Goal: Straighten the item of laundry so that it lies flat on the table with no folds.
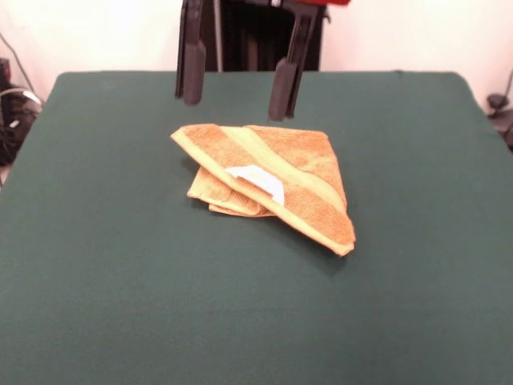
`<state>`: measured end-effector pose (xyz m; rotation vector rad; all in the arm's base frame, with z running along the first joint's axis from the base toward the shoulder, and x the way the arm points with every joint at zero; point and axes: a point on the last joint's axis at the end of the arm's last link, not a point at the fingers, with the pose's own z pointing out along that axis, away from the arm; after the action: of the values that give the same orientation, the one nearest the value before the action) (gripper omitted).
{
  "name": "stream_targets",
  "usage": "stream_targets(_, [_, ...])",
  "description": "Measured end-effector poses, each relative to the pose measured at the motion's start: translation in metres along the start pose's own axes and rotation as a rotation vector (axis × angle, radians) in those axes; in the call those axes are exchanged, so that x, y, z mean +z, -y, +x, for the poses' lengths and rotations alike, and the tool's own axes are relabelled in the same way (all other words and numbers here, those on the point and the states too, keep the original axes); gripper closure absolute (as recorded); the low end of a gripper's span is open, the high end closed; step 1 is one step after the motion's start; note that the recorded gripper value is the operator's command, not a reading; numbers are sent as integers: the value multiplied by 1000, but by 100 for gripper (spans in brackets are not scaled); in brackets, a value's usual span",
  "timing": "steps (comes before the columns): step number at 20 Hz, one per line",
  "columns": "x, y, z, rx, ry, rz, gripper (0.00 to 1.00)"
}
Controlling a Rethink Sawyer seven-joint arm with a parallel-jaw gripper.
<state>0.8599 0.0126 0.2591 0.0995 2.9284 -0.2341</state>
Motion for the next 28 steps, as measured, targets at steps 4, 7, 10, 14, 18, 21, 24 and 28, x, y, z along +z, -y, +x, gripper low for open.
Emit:
stream_targets(4, [-9,1,8,3,-37,-4,0])
stream_targets(7, [-13,1,11,4,-42,-6,0])
stream_targets(10, [-14,0,16,4,-52,-7,0])
stream_targets(14, [-14,1,21,5,-64,-9,0])
stream_targets(18, [-9,0,25,5,-77,-10,0])
stream_targets(21, [-7,-5,26,-1,-79,-10,0])
stream_targets(24, [-6,-15,28,-14,-80,-12,0])
stream_targets(28, [-3,-33,30,-36,-76,-15,0])
